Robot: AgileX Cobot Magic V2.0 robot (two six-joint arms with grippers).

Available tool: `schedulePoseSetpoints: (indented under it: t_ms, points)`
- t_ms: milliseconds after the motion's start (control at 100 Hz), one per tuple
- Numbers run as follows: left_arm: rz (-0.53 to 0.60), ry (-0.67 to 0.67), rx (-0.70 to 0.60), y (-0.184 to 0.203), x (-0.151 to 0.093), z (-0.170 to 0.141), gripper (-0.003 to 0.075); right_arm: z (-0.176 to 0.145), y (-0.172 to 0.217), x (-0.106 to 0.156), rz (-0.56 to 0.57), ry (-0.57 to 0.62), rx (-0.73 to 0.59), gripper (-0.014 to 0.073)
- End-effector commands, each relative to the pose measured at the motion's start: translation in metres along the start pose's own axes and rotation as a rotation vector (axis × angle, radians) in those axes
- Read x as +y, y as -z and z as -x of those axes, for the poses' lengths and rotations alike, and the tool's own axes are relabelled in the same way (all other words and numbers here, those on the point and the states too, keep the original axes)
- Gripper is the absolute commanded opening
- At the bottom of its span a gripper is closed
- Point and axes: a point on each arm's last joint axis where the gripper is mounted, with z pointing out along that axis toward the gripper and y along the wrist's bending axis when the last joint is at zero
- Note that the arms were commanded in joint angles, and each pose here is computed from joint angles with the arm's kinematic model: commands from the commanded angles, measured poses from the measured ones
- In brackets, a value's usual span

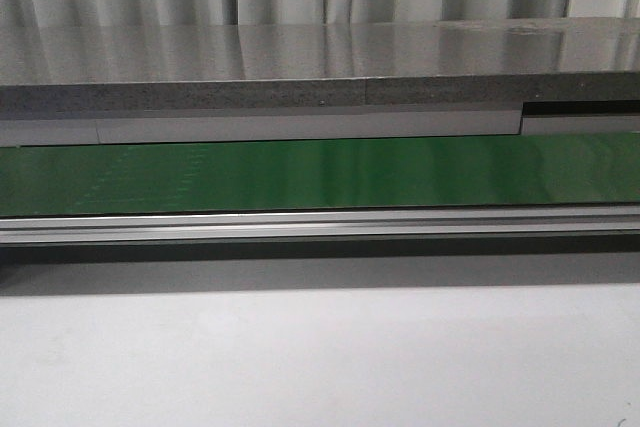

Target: Move button from left to right

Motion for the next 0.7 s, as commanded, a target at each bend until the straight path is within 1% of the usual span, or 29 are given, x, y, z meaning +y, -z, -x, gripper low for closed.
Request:
schedulePoseSetpoints:
  t_ms: [0,690]
  points:
    - [0.017,0.012,-0.103,0.0018,0.0020,0.0162,-0.0020,0.0139,0.0028,0.0008,0.010,0.002,-0.147,-0.0066]
    - [0.017,0.012,-0.103,0.0018,0.0020,0.0162,-0.0020,0.0155,0.0031,0.0009,0.011,0.000,-0.163,-0.0066]
